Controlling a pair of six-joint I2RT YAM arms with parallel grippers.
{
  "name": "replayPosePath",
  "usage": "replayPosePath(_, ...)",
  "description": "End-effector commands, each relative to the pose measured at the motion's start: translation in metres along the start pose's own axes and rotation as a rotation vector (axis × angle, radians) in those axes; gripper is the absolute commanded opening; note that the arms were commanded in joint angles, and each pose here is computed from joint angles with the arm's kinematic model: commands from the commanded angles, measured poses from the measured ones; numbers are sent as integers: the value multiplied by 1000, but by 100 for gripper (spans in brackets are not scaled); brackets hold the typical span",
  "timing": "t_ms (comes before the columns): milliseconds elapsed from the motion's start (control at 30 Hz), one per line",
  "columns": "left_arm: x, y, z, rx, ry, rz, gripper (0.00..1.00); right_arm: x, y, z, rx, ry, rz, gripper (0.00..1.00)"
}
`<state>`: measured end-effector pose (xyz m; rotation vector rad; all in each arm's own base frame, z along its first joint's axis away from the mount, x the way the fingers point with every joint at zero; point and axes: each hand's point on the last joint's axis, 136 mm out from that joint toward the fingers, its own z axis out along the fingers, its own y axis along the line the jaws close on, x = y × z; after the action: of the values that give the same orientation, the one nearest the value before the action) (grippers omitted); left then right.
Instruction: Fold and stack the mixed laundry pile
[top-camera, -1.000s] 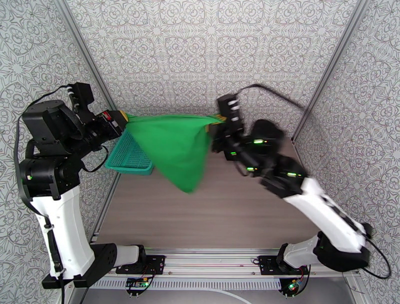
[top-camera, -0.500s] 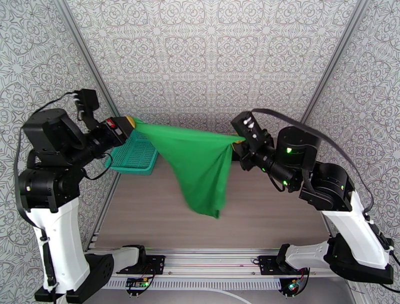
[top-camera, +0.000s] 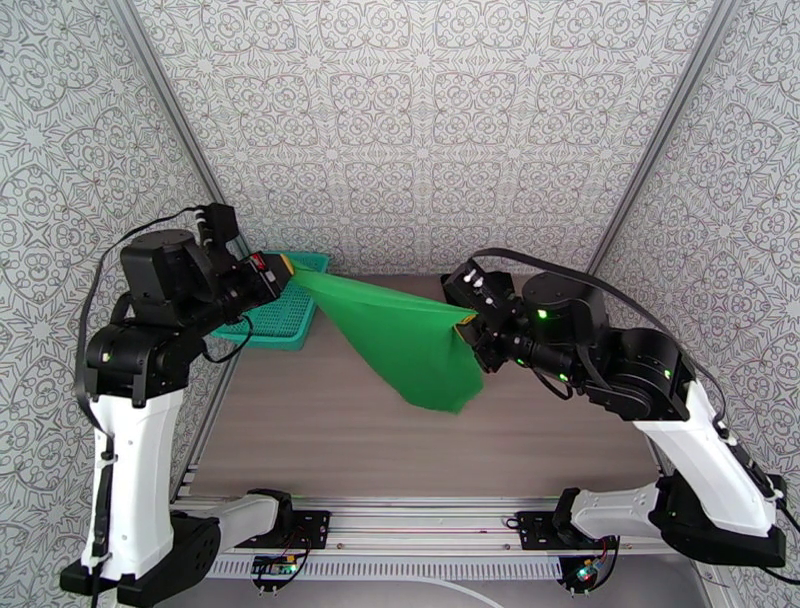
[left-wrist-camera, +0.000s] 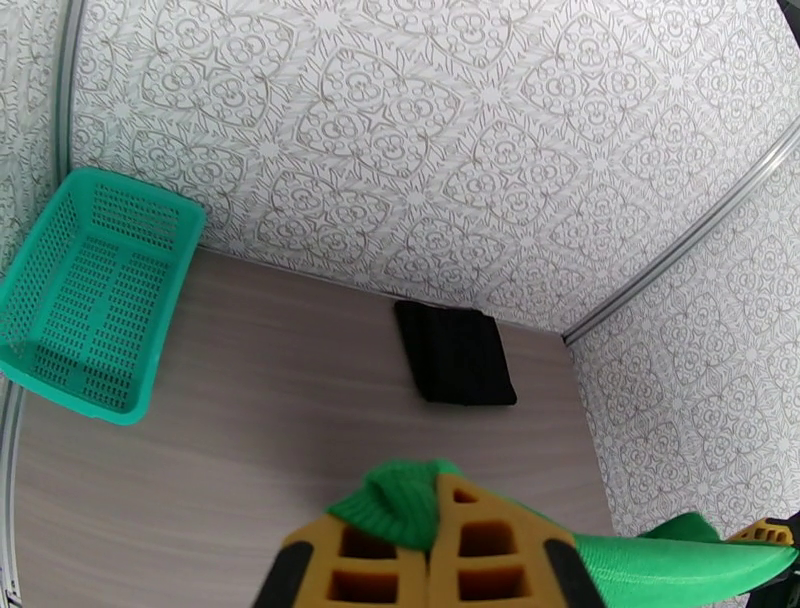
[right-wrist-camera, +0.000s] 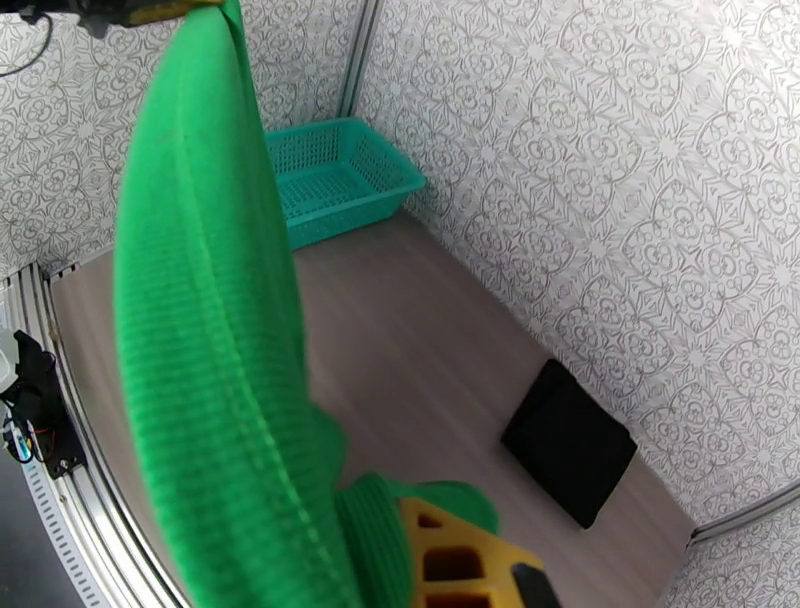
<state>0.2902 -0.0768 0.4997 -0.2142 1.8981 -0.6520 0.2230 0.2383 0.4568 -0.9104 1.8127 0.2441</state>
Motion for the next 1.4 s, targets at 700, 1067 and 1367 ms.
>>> replayPosePath(700,242,-217,27,477,590,136,0,-10,-196,-228,1163,-134,-31,0)
replayPosePath(1067,315,-224,22,543,850,115,0,-2,-160,-55,894,74,-328,0)
replayPosePath(1367,353,-131,40,340,908,-11,0,101,-94,209,461,294,-308,0)
